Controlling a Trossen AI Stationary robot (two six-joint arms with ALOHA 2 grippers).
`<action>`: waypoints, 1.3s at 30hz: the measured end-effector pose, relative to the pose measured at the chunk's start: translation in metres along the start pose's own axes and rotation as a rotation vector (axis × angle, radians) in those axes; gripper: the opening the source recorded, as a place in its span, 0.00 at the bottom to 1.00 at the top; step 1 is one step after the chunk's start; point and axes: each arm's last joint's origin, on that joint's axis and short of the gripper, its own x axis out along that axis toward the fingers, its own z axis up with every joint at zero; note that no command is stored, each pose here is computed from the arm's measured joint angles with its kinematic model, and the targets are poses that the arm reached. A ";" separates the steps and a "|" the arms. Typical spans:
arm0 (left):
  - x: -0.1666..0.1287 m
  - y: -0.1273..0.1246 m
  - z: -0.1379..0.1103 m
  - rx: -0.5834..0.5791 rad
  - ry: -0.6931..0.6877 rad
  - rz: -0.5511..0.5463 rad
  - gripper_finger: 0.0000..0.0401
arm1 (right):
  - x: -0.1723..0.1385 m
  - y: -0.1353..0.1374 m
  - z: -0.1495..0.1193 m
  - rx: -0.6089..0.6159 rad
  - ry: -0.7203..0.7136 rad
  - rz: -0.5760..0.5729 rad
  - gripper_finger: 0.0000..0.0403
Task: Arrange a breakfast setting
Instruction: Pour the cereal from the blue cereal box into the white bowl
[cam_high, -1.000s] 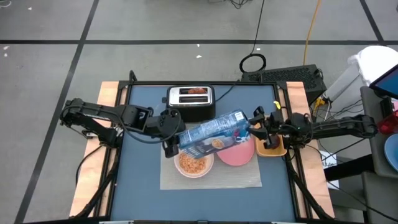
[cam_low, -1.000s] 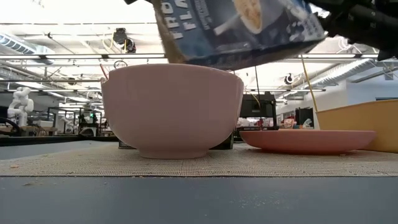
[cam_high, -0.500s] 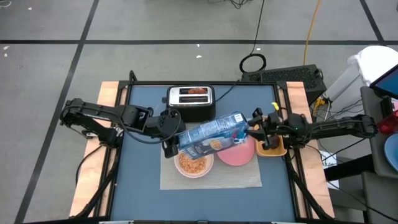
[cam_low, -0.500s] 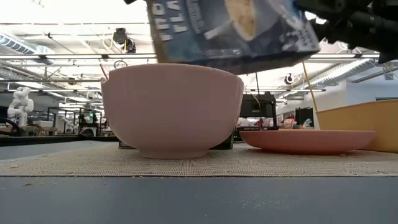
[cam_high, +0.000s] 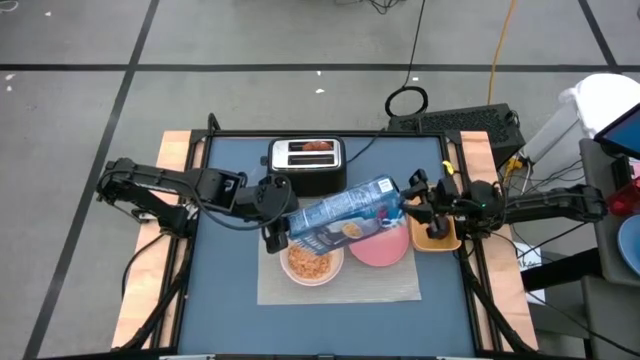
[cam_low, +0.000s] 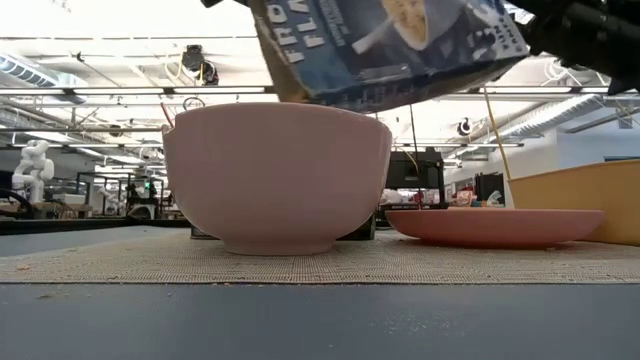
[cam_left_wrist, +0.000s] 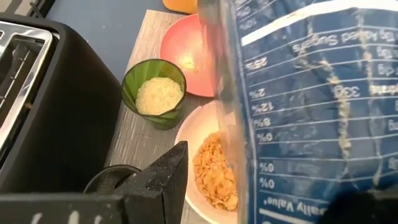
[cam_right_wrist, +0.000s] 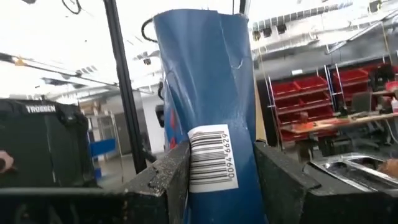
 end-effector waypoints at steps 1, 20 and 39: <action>0.000 0.000 0.000 0.000 0.002 0.001 0.38 | 0.000 0.000 -0.001 0.000 0.012 -0.003 0.38; -0.003 -0.006 0.020 0.009 -0.207 -0.061 0.38 | -0.002 -0.005 -0.019 0.031 0.188 -0.046 0.38; -0.006 -0.008 0.031 0.051 -0.322 -0.068 0.06 | -0.002 -0.005 -0.019 0.032 0.189 -0.047 0.39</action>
